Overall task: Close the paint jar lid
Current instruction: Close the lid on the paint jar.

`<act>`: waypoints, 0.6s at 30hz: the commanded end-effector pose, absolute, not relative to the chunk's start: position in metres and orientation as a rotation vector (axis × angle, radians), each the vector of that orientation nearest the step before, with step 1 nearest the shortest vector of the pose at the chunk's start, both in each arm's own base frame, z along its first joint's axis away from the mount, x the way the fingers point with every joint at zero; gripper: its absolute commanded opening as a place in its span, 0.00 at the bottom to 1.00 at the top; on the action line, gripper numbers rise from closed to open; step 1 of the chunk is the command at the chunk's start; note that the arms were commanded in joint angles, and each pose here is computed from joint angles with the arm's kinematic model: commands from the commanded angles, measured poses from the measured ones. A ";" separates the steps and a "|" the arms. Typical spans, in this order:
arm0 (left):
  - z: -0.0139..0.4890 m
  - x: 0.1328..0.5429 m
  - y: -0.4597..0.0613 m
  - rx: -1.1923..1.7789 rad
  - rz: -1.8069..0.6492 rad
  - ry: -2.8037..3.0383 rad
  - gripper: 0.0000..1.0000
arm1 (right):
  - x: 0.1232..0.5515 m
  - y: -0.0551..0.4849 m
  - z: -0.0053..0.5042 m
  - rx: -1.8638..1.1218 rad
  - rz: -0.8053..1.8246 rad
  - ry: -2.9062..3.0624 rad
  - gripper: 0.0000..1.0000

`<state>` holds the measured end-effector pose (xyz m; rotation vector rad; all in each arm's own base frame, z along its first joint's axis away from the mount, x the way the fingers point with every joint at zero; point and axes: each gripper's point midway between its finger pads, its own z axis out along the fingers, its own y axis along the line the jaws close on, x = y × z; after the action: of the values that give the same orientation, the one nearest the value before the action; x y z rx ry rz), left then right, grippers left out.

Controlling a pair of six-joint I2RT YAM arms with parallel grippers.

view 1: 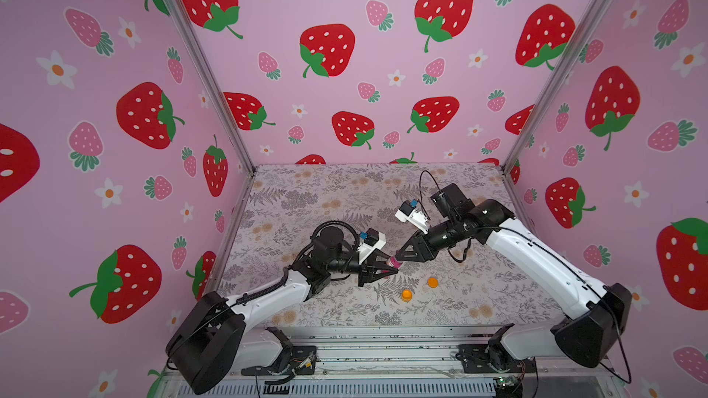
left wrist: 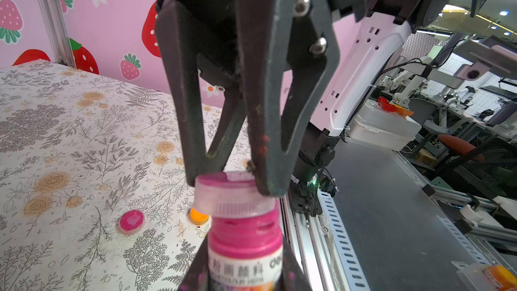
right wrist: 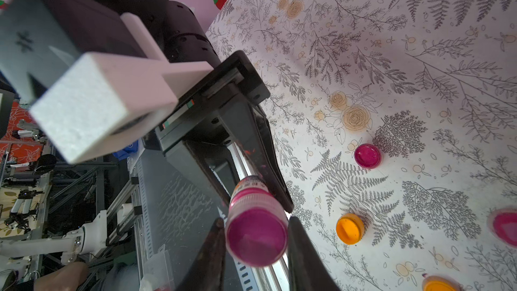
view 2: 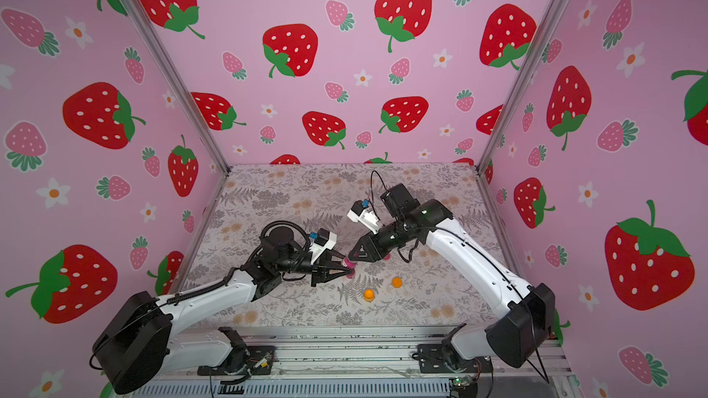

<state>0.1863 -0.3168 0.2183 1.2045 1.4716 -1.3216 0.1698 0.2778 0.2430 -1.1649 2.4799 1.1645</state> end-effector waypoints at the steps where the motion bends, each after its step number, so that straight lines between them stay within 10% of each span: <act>1: 0.309 0.193 -0.323 1.197 -1.219 1.139 0.00 | 0.143 0.276 0.222 -1.275 1.126 2.566 0.16; 18: 0.306 0.192 -0.322 1.208 -1.213 1.151 0.00 | 0.142 0.267 0.234 -1.212 1.066 2.613 0.15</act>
<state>0.1834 -0.3178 0.2211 1.2307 1.4674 -1.3279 0.1653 0.2751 0.2474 -1.1682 2.4911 1.0812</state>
